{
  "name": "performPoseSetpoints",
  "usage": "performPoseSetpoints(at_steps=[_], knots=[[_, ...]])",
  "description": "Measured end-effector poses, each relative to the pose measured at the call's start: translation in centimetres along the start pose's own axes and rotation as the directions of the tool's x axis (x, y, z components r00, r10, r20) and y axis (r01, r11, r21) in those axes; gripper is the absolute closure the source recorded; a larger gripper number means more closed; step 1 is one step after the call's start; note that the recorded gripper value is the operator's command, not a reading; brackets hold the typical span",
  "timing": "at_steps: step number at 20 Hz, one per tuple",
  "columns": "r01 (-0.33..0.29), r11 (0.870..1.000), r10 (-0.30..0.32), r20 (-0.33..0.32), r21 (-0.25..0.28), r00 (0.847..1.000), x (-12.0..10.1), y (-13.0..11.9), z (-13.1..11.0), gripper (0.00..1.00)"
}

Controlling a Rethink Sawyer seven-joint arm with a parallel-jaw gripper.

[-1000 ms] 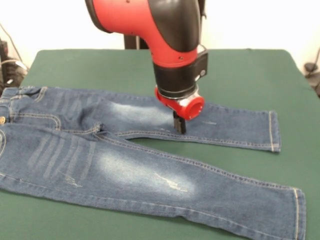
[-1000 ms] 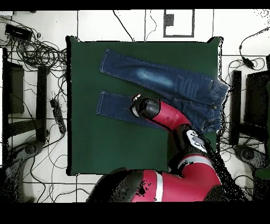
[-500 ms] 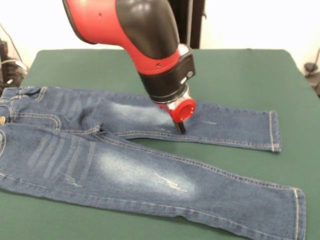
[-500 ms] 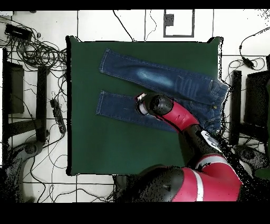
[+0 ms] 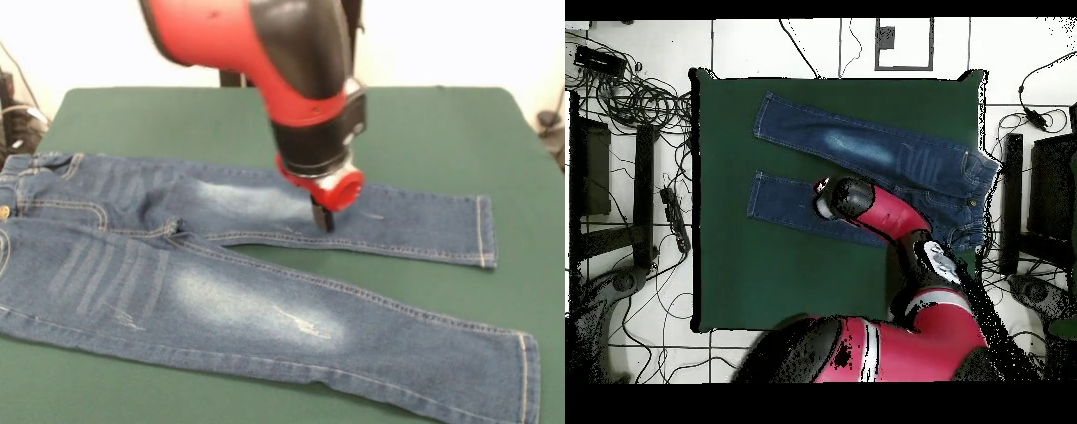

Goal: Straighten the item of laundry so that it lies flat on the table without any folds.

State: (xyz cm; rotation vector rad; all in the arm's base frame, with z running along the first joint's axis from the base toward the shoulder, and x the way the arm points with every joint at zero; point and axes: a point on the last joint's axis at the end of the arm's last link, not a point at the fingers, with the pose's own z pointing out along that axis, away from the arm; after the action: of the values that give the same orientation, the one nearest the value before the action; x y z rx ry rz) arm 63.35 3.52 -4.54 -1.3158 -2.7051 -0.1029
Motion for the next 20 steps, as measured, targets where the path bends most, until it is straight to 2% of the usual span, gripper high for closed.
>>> performPoseSetpoints(at_steps=[4,5,7,10,12,20], knots=[[0.116,0.990,-0.122,0.083,0.081,0.989,3.2,1.7,-0.2,1.00],[0.158,0.982,-0.168,0.105,0.105,0.980,4.8,2.6,-0.3,1.00],[0.189,0.975,-0.202,0.113,0.120,0.973,6.3,3.4,-0.3,1.00],[0.213,0.969,-0.227,0.108,0.128,0.968,7.8,4.1,-0.1,1.00],[0.214,0.968,-0.228,0.107,0.128,0.968,8.0,4.2,-0.1,1.00],[0.181,0.976,-0.193,0.093,0.120,0.977,8.0,4.2,0.6,1.00]])
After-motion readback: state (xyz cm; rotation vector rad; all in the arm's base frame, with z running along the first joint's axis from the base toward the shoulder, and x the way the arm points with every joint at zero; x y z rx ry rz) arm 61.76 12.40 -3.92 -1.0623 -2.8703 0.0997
